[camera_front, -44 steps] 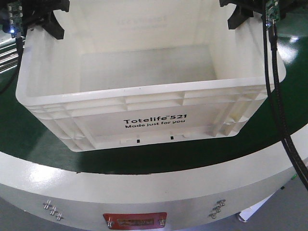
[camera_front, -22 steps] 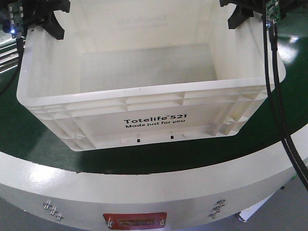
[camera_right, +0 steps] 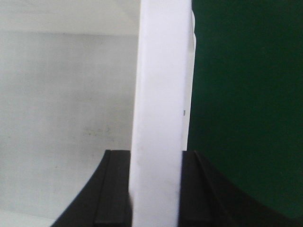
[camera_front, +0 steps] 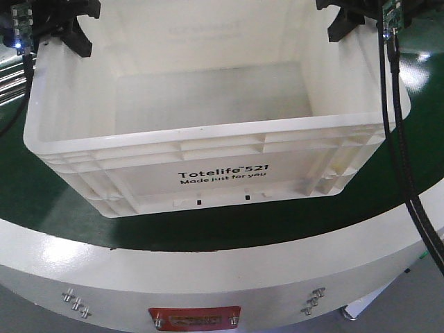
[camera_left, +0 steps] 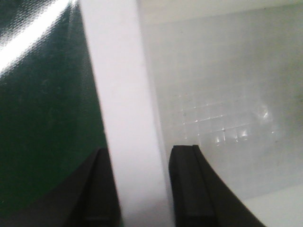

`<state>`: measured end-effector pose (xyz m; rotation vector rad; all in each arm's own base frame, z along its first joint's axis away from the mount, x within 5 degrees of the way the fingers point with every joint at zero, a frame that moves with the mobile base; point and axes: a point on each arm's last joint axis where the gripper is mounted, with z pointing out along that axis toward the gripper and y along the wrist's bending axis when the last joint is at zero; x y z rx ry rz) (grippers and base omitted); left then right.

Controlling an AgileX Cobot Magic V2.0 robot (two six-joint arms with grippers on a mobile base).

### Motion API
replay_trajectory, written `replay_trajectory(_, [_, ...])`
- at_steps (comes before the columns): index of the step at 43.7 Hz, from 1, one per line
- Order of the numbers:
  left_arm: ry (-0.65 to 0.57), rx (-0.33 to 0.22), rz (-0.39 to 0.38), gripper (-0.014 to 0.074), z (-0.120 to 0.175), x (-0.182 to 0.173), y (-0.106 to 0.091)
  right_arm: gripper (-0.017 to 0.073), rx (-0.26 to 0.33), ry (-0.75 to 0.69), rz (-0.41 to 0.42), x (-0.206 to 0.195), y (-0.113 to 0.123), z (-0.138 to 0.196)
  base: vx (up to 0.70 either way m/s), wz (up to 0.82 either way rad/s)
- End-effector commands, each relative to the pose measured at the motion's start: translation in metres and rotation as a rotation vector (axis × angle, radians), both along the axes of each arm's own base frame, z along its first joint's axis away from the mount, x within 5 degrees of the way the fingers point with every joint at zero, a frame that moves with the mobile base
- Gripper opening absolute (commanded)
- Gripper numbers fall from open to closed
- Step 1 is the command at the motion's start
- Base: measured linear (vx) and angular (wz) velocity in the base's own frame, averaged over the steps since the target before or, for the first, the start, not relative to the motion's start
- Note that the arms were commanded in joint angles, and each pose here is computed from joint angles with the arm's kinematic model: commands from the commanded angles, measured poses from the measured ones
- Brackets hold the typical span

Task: Place moving items into box and shelve
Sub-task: 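Lift the tote with both grippers off the conveyor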

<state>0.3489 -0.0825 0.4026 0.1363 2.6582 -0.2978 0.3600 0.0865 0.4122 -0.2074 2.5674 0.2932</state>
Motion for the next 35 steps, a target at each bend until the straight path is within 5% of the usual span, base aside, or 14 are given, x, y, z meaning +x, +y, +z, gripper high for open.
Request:
replay_trajectory(1, [-0.164,-0.041,-0.001,-0.0006,0.0323,-0.009,0.0006,-0.0003,0.185,-0.121,0.135,-0.0351,0.0151,0.0495,0.0,0.0])
replay_trajectory(35, [-0.165,-0.042,-0.001,-0.0006,0.0323,-0.0089,0.0006,-0.0003,0.185,-0.121,0.134,-0.035,0.0148,0.0495,0.0,0.0])
